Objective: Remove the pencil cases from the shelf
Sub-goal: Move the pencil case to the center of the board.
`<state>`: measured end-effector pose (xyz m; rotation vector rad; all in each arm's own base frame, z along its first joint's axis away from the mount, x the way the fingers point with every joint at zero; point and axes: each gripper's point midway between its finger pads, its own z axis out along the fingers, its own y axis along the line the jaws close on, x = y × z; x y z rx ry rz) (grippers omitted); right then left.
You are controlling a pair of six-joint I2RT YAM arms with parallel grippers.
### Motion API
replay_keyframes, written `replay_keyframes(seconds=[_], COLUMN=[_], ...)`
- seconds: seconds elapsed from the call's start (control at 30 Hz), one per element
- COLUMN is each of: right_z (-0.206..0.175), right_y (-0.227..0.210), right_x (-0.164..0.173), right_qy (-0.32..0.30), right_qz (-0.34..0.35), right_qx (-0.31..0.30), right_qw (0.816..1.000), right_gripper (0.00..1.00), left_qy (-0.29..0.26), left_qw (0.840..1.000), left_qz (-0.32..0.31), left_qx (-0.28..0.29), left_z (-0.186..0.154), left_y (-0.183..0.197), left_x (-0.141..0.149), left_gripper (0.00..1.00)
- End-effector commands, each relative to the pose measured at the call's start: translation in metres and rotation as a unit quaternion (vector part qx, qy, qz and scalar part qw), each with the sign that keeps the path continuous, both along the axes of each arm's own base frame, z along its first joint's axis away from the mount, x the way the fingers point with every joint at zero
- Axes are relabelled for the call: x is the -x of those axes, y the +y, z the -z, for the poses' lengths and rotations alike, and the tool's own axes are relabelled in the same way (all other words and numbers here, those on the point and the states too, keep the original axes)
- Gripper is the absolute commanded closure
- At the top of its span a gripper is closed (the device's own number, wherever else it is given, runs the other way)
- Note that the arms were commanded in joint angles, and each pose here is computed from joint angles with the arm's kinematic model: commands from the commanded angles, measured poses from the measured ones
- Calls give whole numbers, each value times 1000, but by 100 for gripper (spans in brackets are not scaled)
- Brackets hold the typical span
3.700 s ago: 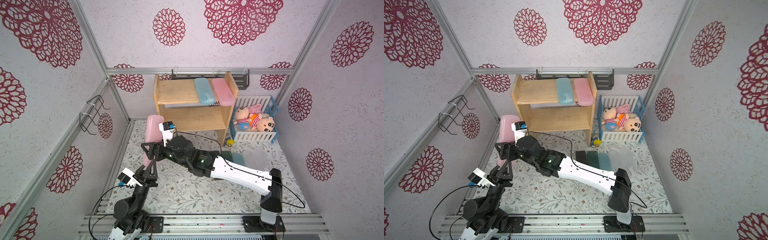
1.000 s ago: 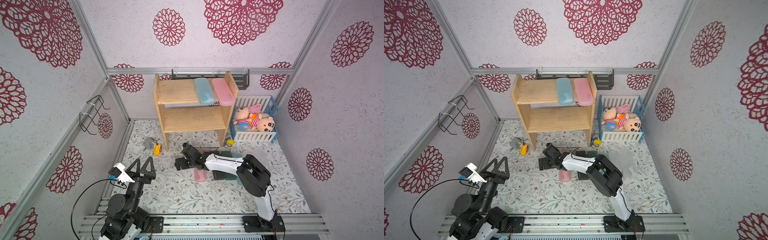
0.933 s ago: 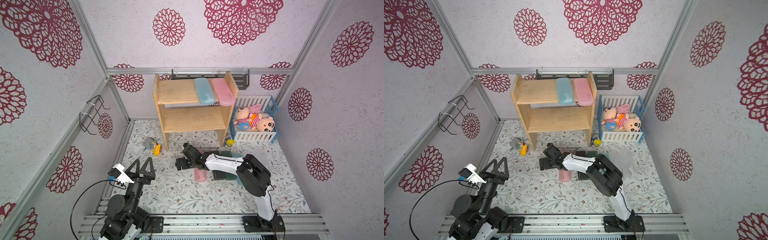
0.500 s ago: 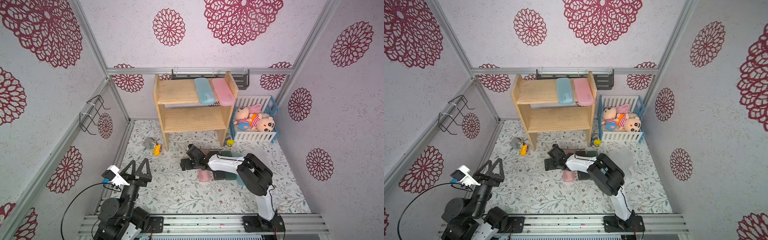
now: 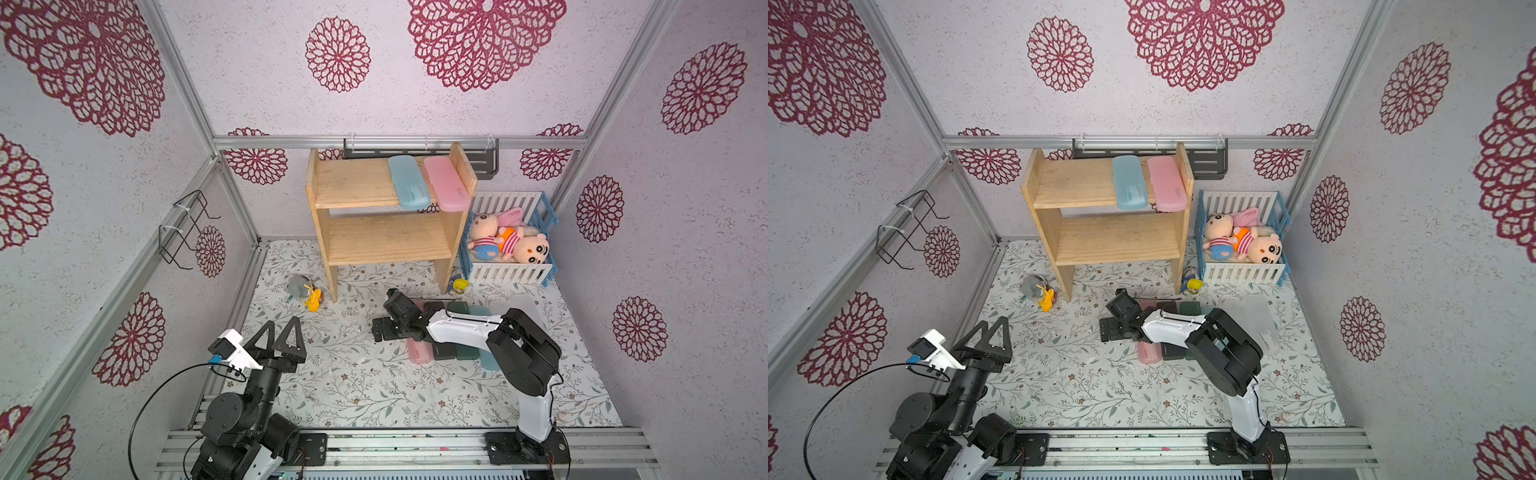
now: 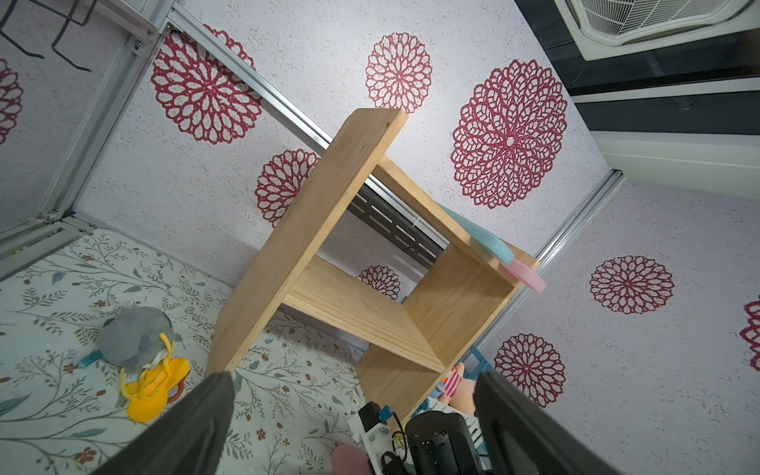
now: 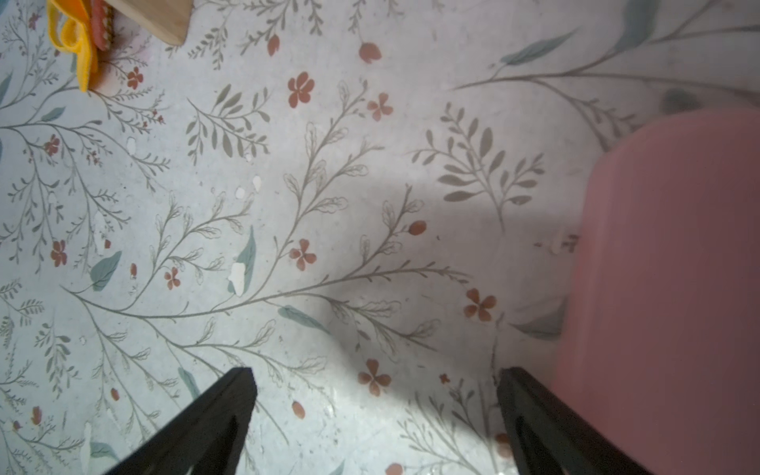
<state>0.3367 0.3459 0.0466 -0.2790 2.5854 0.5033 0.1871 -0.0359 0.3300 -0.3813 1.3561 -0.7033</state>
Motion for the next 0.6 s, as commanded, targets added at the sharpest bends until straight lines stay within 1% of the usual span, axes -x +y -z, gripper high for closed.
replay_keyframes(seconds=[0.0,0.17,0.23,0.37,0.5,0.57], right_z=[-23,-32,-48,-103,-154,-173], right_y=[-19,-30,-30,-36,-56,-68], right_x=[-11,-13,-12,-10,-8,-6], right_qy=[-28,-57,-80,-156,-227,-247], right_qz=[16,10,6,3,14,20], right_qx=[8,24,8,-39,-54,-57], right_qw=[999,998,997,987,972,967], right_gripper=[1,1,1,1,1,1], left_qy=[-2,12,25,56,94,106], left_qw=[999,993,991,983,971,966], left_qz=[32,80,90,121,130,148], left_qx=[31,81,99,125,178,183], left_z=[-4,-8,-12,-27,-43,-57], left_y=[-15,-41,-49,-73,-90,-104], left_x=[-9,-32,-42,-64,-90,-101], left_gripper=[3,3,3,3,3,3])
